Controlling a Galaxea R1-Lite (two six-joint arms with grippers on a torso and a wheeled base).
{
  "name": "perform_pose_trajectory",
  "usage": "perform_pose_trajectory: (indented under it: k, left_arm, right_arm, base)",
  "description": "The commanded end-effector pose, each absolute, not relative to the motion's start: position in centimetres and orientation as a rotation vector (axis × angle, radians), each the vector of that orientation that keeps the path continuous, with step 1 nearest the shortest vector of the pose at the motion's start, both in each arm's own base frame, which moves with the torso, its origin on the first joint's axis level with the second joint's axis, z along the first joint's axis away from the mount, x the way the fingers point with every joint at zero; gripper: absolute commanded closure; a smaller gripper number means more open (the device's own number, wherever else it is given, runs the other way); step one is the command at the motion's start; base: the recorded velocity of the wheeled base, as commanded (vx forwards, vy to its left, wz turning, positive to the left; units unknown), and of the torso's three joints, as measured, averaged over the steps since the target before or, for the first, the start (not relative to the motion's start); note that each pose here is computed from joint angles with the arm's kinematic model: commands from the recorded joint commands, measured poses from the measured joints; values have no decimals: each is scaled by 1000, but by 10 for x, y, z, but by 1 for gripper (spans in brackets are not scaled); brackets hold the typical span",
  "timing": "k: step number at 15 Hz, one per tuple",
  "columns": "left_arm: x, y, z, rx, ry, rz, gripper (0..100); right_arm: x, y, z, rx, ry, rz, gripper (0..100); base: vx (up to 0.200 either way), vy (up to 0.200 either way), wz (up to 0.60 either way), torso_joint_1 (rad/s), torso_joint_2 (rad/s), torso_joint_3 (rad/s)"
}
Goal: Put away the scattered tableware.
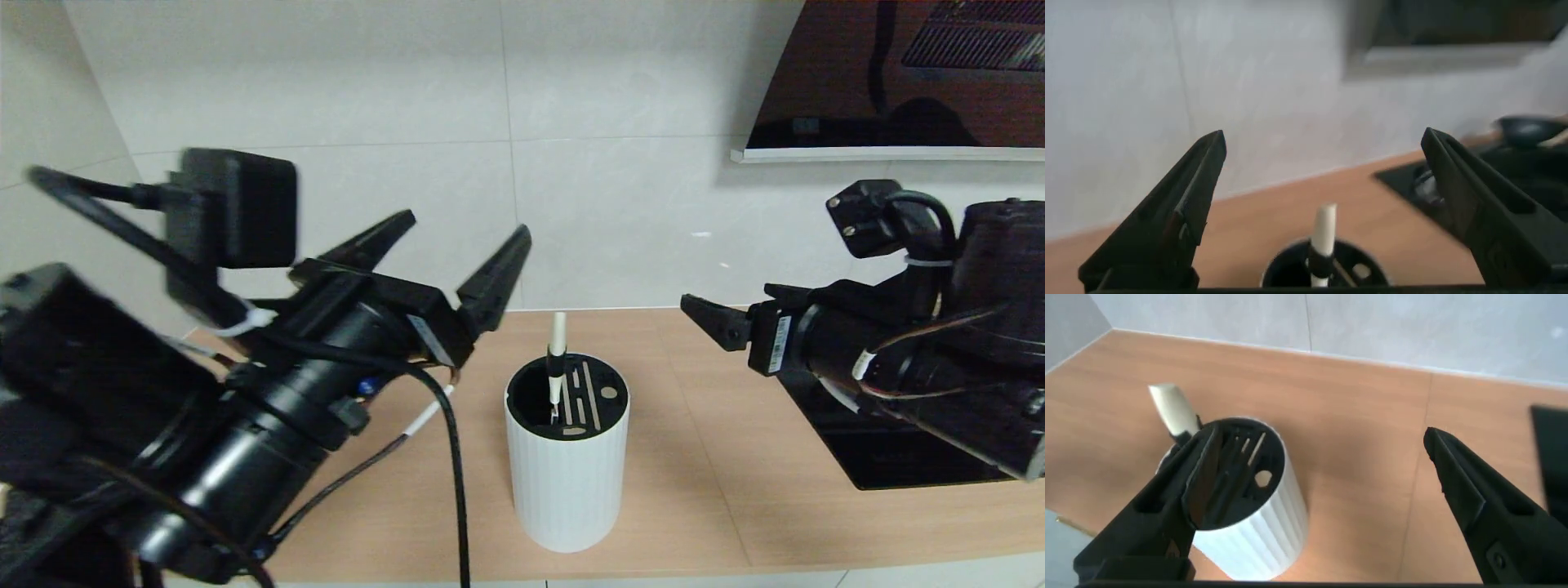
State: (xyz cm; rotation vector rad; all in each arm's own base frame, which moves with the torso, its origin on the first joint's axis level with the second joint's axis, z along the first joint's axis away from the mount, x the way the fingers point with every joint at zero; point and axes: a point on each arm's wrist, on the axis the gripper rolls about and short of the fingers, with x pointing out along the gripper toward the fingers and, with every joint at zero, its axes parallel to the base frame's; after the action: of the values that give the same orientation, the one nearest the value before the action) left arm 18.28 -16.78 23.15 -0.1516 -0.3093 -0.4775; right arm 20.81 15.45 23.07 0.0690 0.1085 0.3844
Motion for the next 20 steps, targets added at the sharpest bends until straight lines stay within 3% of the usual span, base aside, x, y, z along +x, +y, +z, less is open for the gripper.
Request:
perform_pose_trajectory:
  k: [1,4,7,9,14,18,20]
  left_arm:
    - [148,-108,261,-181,-433,-425,0]
    - [106,-48,237,-109,-365,-246,0]
    - [36,-12,215,-73,-274,-229,0]
    - [-3,6,196,-37,-212,-161,0]
    - [-50,11,175,-11,-252,-101,0]
    - [-52,7,178,-17,-284,18,0]
    - [-62,2,167,-2,-319,60,0]
  right_arm:
    - [182,134,258,102,-1,383,0]
    - [135,92,263,121,-82,368,0]
    - [76,44,252,106,-187,318,0]
    - [43,14,236,99,-215,173,0]
    - [-24,-12,209,86,-266,-30,0]
    - [-46,-13,183,66,-246,-110,0]
    - [-50,-11,172,51,-239,-169,0]
  base:
    - [0,0,0,0,0,0]
    - [0,0,0,0,0,0]
    - [0,0,0,0,0,0]
    - [0,0,0,0,0,0]
    - [0,0,0,0,0,0]
    - [0,0,0,0,0,0]
    - [0,0,0,0,0,0]
